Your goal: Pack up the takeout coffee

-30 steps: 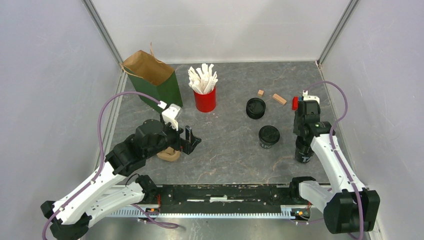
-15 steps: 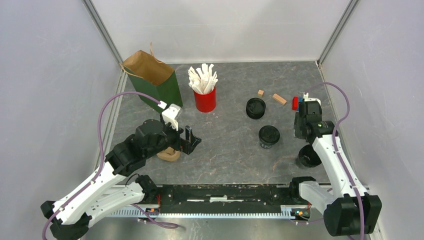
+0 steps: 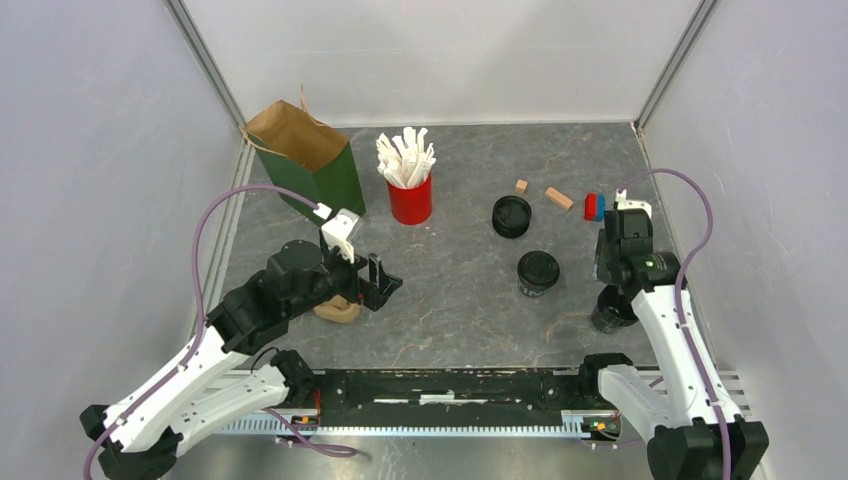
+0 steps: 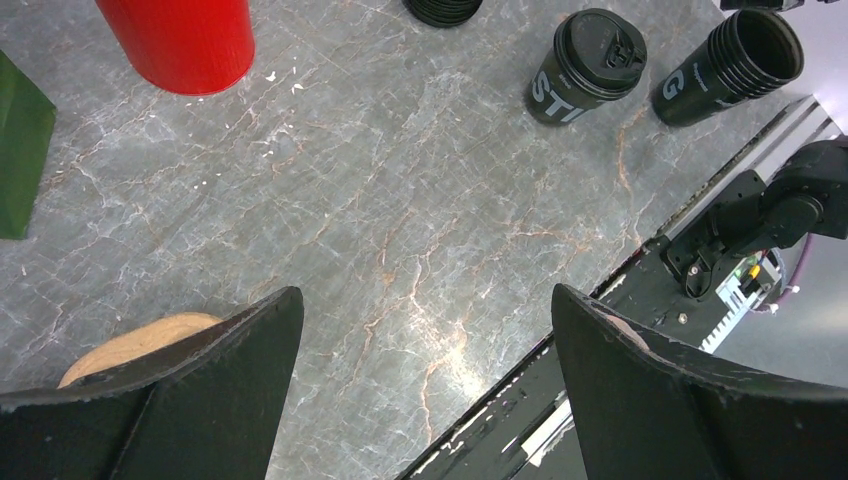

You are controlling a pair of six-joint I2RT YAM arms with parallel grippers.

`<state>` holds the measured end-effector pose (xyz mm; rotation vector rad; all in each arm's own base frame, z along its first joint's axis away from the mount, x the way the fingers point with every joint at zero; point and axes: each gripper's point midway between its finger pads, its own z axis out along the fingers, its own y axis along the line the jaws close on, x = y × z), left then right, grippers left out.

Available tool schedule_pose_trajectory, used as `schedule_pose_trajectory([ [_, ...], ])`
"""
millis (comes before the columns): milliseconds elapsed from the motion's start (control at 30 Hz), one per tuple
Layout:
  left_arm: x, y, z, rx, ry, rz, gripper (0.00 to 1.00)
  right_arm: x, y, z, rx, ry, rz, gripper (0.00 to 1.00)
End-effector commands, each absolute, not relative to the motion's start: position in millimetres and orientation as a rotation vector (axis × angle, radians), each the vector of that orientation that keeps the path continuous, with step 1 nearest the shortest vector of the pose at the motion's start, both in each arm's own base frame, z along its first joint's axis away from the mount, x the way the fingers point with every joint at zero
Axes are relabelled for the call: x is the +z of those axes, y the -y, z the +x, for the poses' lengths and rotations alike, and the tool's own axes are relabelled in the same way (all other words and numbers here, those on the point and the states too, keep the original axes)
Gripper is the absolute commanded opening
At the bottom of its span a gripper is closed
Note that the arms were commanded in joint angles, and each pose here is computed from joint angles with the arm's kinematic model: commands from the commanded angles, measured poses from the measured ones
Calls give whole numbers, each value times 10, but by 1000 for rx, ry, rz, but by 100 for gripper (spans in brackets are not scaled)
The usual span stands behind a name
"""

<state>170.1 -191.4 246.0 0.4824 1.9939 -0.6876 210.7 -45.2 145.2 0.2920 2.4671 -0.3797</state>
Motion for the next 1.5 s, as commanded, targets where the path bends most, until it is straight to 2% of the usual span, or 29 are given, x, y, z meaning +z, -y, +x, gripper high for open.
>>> schedule_pose_trajectory([
  [0,2501,1908,1682,-669,-1941,564,100,1520,469,2051,-378,-2449,333,48],
  [167,2501,1910,1680,-671,-1941,565,100,1443,432,2027,-346,-2445,345,42],
  [467,2492,1908,1684,-668,-1944,562,100,1274,401,1995,-328,-2471,344,40],
  [600,2488,1902,1687,-665,-1944,560,100,1258,400,1992,-323,-2462,348,27],
  [733,2485,1902,1689,-664,-1946,558,100,1307,401,2020,-324,-2451,331,23],
  [1067,2471,1899,1703,-655,-1951,554,100,1373,170,2436,-177,-2388,70,19],
  [1233,2453,1895,1717,-645,-1957,553,100,1311,207,2505,-213,-2406,47,12],
  [1400,2447,1890,1725,-638,-1959,552,100,1279,325,2364,-295,-2457,112,15],
  [1467,2451,1892,1726,-638,-1958,552,100,1316,347,2359,-308,-2442,125,23],
])
